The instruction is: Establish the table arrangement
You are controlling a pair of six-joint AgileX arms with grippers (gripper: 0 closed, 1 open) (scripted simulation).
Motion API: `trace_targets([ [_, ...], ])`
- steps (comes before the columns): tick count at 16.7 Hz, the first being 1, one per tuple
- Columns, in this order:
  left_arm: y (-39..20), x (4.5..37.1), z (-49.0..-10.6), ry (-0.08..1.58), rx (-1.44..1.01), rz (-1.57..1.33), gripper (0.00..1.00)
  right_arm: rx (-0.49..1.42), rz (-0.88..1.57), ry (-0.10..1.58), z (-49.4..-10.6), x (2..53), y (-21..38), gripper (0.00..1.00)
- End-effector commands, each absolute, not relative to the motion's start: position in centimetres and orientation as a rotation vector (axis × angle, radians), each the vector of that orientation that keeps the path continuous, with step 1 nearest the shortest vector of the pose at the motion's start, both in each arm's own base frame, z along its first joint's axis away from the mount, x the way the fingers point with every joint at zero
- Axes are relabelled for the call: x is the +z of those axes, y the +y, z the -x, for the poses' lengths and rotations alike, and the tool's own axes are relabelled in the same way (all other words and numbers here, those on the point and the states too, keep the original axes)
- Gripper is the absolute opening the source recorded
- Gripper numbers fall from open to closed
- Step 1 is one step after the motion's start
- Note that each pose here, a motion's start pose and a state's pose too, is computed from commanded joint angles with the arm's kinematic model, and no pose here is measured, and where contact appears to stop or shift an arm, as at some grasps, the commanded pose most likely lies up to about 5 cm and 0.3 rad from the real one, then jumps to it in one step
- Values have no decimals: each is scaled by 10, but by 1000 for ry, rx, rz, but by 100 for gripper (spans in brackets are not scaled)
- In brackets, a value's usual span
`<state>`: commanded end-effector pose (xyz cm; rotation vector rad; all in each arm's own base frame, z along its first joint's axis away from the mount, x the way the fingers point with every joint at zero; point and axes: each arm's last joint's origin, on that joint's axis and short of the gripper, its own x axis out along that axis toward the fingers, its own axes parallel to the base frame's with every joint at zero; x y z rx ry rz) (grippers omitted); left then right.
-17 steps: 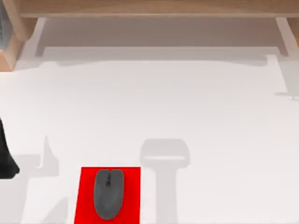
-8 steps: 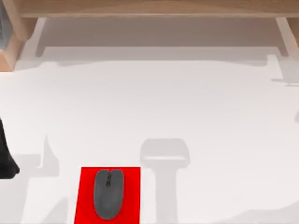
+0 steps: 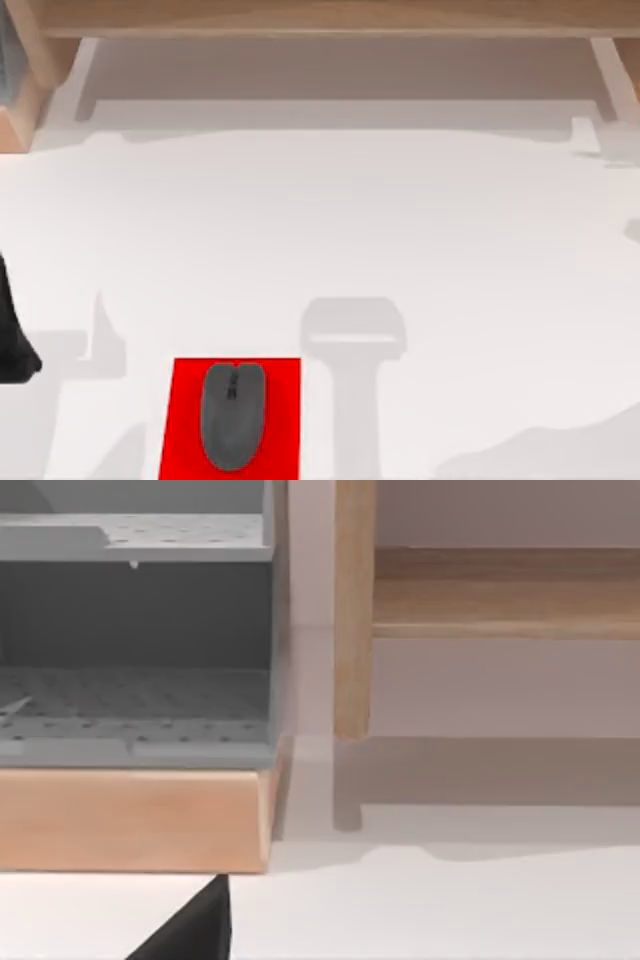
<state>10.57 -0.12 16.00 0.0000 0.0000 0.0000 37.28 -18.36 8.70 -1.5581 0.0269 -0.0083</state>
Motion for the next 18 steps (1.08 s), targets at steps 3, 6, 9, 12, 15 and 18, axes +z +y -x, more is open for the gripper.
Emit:
trace_targets([
  [3,-1,160,-106,0,0,0,100,3,1554,38,-389,82,-184,0],
  [6,-1,160,-106,0,0,0,100,-24,1572,10,-417,91,-188,0],
  [9,-1,160,-106,0,0,0,100,-12,1560,23,-434,88,-185,0],
  [12,-1,160,-106,0,0,0,100,-10,1559,24,-435,88,-184,0],
  [15,-1,160,-106,0,0,0,100,-10,1559,24,-435,88,-184,15],
  [18,-1,160,-106,0,0,0,100,-10,1559,24,-435,88,-184,38],
])
